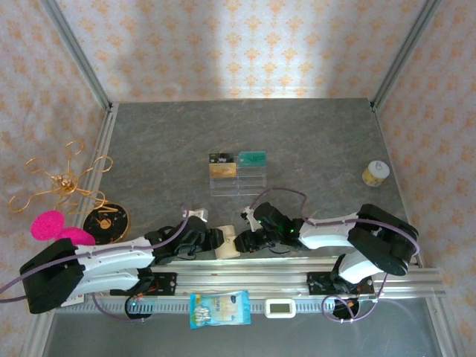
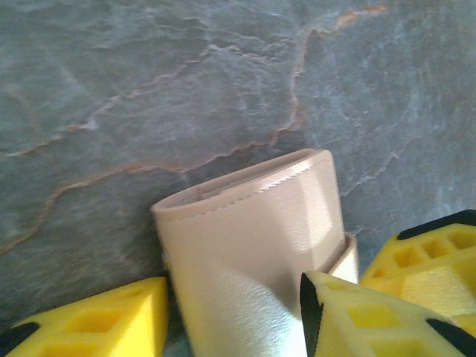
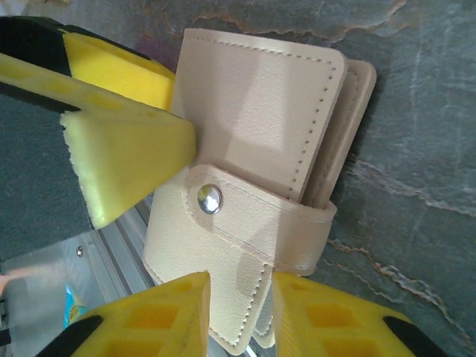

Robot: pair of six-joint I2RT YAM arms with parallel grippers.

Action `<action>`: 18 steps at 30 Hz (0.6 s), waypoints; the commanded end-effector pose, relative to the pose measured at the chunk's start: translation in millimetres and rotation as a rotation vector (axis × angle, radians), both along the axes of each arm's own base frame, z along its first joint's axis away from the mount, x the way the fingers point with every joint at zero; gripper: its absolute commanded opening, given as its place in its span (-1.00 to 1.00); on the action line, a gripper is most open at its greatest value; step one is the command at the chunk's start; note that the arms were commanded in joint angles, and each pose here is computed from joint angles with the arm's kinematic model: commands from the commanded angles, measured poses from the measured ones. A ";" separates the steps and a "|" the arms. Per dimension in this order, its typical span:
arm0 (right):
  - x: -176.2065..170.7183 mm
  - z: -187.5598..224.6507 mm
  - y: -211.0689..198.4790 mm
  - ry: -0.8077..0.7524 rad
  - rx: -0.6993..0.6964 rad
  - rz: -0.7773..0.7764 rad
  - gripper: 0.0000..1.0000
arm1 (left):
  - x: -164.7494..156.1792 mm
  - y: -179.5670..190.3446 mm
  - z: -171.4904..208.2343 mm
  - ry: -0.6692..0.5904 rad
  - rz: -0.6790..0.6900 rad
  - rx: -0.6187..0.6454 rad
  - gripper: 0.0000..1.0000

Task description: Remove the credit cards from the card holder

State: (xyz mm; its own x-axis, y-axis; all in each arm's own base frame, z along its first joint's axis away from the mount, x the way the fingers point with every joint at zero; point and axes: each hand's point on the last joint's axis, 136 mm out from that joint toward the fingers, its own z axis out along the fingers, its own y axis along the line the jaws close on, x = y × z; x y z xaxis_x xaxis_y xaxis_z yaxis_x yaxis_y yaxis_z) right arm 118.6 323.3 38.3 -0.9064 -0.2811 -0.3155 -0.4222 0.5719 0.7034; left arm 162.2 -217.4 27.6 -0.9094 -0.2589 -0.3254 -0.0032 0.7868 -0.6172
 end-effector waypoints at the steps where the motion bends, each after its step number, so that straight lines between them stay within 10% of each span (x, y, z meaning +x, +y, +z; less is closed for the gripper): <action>1: -0.1 -5.3 0.1 -0.016 0.007 0.003 -0.56 | 2.3 -29.9 23.4 -0.029 -0.081 -0.119 -0.13; 18: 21.2 2.7 -7.6 -0.104 -0.030 -0.096 -0.72 | 2.4 -37.3 37.9 -0.059 -0.080 -0.200 -0.82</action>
State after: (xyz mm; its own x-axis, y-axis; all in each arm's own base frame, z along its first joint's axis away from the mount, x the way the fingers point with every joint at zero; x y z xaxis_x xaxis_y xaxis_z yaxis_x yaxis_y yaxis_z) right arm 121.1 316.6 26.6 -0.9116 -0.2542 -0.3232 -0.4108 0.5970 0.6891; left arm 166.6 -240.2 49.6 -0.9076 -0.2658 -0.3251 0.0487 0.7024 -0.7101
